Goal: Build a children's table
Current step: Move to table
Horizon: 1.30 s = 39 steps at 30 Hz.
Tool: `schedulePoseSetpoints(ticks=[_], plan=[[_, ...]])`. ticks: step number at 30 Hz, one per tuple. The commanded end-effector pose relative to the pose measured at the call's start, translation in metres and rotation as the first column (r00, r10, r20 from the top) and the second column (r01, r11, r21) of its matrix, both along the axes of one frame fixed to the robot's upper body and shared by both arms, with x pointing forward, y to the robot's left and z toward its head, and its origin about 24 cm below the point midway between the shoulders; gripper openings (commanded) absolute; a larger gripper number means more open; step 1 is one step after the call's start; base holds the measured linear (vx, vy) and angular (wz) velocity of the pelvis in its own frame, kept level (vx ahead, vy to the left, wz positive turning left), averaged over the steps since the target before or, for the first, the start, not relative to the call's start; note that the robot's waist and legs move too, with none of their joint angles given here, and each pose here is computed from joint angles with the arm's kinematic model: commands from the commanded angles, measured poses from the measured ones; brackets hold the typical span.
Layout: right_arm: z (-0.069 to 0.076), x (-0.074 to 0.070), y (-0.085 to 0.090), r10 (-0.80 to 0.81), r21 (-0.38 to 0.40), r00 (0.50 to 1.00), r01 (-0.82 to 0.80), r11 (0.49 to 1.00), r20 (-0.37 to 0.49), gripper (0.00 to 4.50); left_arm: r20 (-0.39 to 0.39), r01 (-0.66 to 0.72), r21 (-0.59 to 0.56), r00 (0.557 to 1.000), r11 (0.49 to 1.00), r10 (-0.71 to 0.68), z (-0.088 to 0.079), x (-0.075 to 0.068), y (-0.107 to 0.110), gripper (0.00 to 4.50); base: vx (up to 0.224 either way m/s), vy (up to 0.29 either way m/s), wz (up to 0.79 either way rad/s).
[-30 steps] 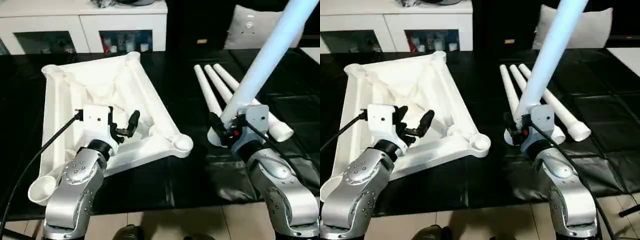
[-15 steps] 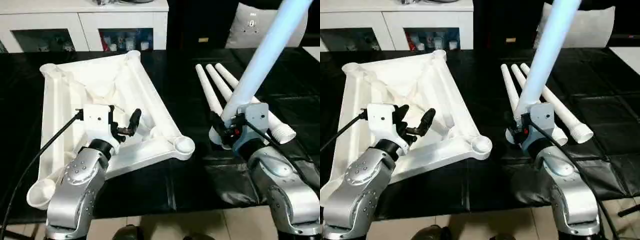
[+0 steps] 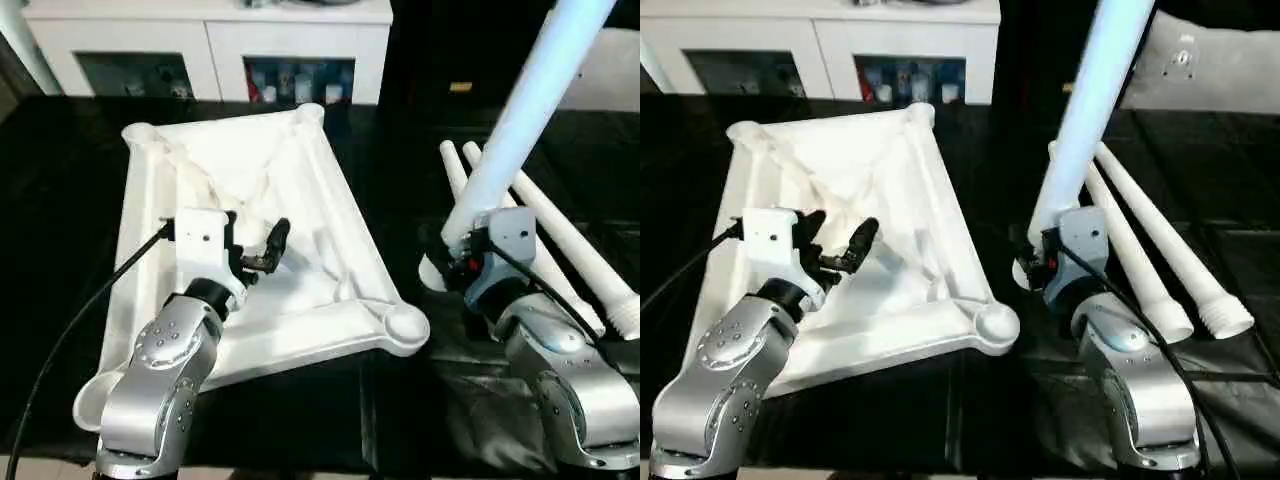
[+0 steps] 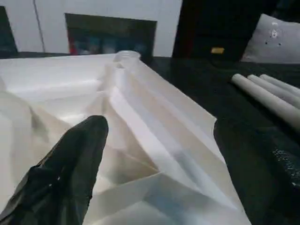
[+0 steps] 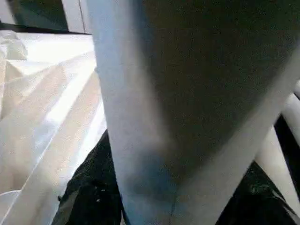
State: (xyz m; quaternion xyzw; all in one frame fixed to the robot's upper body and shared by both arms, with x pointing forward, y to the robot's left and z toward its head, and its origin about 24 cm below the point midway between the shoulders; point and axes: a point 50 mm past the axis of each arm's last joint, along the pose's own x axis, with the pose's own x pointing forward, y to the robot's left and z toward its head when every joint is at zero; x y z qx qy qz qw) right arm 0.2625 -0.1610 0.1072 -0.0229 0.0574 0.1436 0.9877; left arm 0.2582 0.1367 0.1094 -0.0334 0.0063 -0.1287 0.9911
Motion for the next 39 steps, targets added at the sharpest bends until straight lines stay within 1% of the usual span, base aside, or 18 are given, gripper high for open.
schedulePoseSetpoints(ticks=[1, 5, 9, 11, 13, 19, 32, 35, 37, 39], plan=[[0.0044, 0.0003, 0.0018, 0.004, -0.001, 1.000, -0.004, 1.000, 0.025, 1.91, 0.012, -0.016, 0.014, 1.000, 1.000, 0.016, 0.0018, -0.0005, 0.0033, 4.03, 0.058, -0.019, 0.03], [0.0043, 0.0003, 0.0019, 0.003, -0.001, 1.000, -0.003, 1.000, 0.025, 1.91, 0.011, -0.015, 0.016, 1.000, 1.000, 0.015, 0.0016, -0.0004, 0.0032, 4.03, -0.013, 0.000, 0.00], [0.0029, 0.0003, -0.0006, -0.029, 0.006, 0.999, 0.028, 1.000, 0.020, 1.91, 0.022, 0.001, 0.044, 1.000, 0.999, -0.002, 0.0026, -0.0003, 0.0002, 4.03, -0.063, 0.000, 0.01], [0.0023, -0.0001, -0.0006, -0.030, 0.005, 0.999, 0.030, 1.000, 0.019, 1.91, 0.021, 0.002, 0.039, 1.000, 0.999, -0.003, 0.0025, -0.0002, -0.0001, 4.03, -0.067, -0.026, 0.03], [0.0020, -0.0007, -0.0006, -0.034, 0.004, 0.999, 0.034, 0.999, 0.017, 1.91, 0.009, -0.001, 0.010, 1.000, 1.000, 0.001, 0.0014, -0.0002, 0.0006, 4.03, -0.064, -0.061, 0.04], [0.0026, 0.0000, -0.0005, -0.039, 0.005, 0.999, 0.039, 0.999, 0.019, 1.91, 0.008, 0.005, 0.019, 1.000, 1.000, -0.005, 0.0005, -0.0001, 0.0001, 4.03, -0.054, -0.125, -0.04], [0.0024, 0.0008, 0.0000, -0.044, 0.000, 0.999, 0.044, 0.999, 0.021, 1.91, 0.004, 0.028, 0.019, 1.000, 0.999, -0.028, -0.0017, -0.0002, -0.0038, 4.03, 0.000, 0.000, 0.00], [0.0024, 0.0009, -0.0001, -0.043, -0.001, 0.999, 0.043, 0.999, 0.021, 1.91, 0.012, 0.034, 0.034, 0.999, 0.999, -0.034, -0.0010, -0.0004, -0.0041, 4.03, 0.000, 0.000, 0.00], [0.0022, 0.0012, 0.0005, -0.040, -0.002, 0.999, 0.040, 0.999, 0.022, 1.91, 0.017, 0.038, 0.067, 0.999, 0.997, -0.039, -0.0012, -0.0001, -0.0051, 4.03, 0.000, 0.000, 0.00], [0.0025, 0.0012, 0.0014, -0.038, -0.002, 0.999, 0.038, 0.999, 0.022, 1.91, 0.014, 0.037, 0.056, 0.999, 0.998, -0.038, -0.0017, -0.0002, -0.0055, 4.03, 0.000, 0.000, 0.00]])
